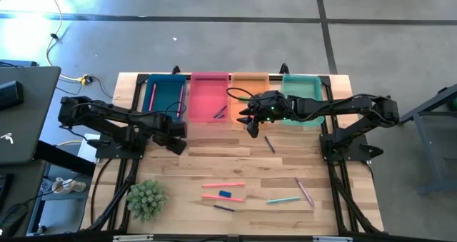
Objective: Sort crayons/erasers/pens/pencils in bins
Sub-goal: Put the pink eraser into the orange bin
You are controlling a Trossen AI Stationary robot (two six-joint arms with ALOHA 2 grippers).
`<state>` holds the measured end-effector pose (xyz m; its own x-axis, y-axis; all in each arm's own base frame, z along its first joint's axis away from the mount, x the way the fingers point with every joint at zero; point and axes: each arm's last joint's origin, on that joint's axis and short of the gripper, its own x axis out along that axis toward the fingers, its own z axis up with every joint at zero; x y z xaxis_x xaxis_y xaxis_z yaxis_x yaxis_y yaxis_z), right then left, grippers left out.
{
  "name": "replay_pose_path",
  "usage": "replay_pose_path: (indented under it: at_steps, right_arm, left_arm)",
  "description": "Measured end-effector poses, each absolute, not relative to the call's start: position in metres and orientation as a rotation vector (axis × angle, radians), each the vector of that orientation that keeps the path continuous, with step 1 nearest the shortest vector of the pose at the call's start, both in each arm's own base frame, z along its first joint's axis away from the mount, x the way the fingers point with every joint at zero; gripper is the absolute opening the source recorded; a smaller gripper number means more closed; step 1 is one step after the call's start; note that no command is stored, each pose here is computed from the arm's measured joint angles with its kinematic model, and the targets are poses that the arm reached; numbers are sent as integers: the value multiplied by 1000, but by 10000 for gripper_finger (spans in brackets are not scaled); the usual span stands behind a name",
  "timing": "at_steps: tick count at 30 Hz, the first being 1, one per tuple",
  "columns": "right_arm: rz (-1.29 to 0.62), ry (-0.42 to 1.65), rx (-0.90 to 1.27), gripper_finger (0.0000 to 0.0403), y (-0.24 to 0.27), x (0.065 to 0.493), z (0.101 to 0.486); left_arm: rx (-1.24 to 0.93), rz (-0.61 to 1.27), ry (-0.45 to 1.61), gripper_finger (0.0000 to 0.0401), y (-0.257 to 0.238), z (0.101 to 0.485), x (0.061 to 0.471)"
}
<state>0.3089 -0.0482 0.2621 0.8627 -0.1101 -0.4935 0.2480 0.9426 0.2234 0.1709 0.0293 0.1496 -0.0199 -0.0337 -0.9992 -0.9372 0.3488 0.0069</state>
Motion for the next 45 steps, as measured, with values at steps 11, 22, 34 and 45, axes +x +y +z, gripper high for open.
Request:
replay_pose_path:
  at_steps: [11, 22, 34, 45]
  right_arm:
    - [-191, 504, 287, 149, -48, 309, 262]
    - [-191, 504, 285, 149, -48, 309, 262]
    - [-188, 505, 272, 149, -48, 309, 262]
    - [-189, 451, 299, 149, -47, 302, 275]
  left_arm:
    - [-964, 989, 1420, 139, 31, 137, 177]
    - [-942, 953, 1459, 136, 31, 131, 181]
    - [-893, 880, 1478, 69, 31, 130, 182]
    - [-887, 777, 1469, 66, 31, 136, 188]
